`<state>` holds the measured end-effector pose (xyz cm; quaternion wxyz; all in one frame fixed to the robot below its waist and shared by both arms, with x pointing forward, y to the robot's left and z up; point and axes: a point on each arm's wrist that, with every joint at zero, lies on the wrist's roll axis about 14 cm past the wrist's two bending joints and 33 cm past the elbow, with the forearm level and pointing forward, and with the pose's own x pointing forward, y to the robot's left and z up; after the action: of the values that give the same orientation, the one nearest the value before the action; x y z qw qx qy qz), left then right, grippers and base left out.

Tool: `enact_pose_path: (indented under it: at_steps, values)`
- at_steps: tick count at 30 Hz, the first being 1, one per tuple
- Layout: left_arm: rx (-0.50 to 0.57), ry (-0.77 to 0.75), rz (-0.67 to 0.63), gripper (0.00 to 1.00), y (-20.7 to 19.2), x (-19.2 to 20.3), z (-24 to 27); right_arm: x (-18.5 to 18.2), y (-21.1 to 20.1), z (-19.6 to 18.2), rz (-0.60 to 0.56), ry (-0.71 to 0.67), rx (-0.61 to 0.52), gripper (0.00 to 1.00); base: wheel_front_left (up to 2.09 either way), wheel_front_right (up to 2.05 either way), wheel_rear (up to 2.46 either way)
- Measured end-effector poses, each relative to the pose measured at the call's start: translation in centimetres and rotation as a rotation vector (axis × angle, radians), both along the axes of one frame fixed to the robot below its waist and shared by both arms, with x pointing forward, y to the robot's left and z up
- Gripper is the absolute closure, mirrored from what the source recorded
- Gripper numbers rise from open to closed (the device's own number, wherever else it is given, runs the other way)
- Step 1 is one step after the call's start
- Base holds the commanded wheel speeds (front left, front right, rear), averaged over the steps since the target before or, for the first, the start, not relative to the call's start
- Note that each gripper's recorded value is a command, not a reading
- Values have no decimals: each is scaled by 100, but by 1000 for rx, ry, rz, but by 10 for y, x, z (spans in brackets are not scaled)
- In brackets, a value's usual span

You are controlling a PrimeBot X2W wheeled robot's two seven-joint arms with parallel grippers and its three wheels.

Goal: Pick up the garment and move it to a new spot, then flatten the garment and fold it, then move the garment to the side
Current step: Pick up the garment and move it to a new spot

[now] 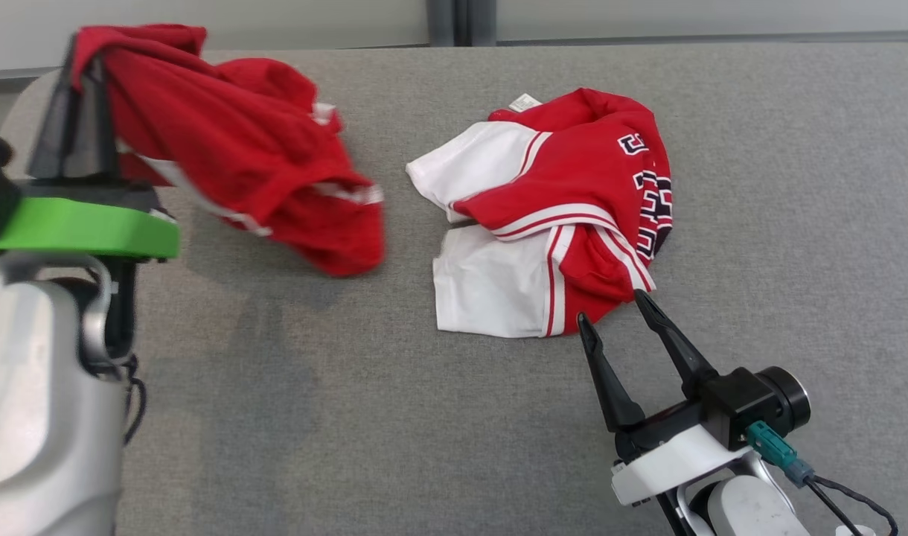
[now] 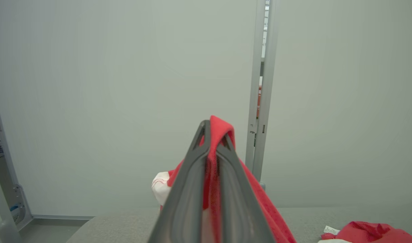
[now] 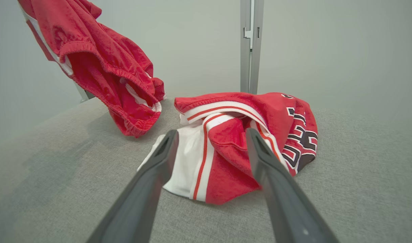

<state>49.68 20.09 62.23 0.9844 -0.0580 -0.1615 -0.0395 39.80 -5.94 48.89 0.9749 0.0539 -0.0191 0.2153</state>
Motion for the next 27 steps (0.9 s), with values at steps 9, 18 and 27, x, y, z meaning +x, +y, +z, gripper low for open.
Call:
enact_pose_path:
  at_steps: [9, 18, 27]
  values:
    - [125, -56, 246, 100, 110, -49, 65, -4, 28, 8, 87, -22, 8, 0, 0, 0, 0]
    - [100, 85, 391, 100, 176, -65, 18, -1, 38, 1, 128, -9, 2, 0, 0, 0, 0]
    - [34, 336, 449, 100, 193, -58, -85, 15, 37, -13, 137, 10, -12, 0, 0, 0, 0]
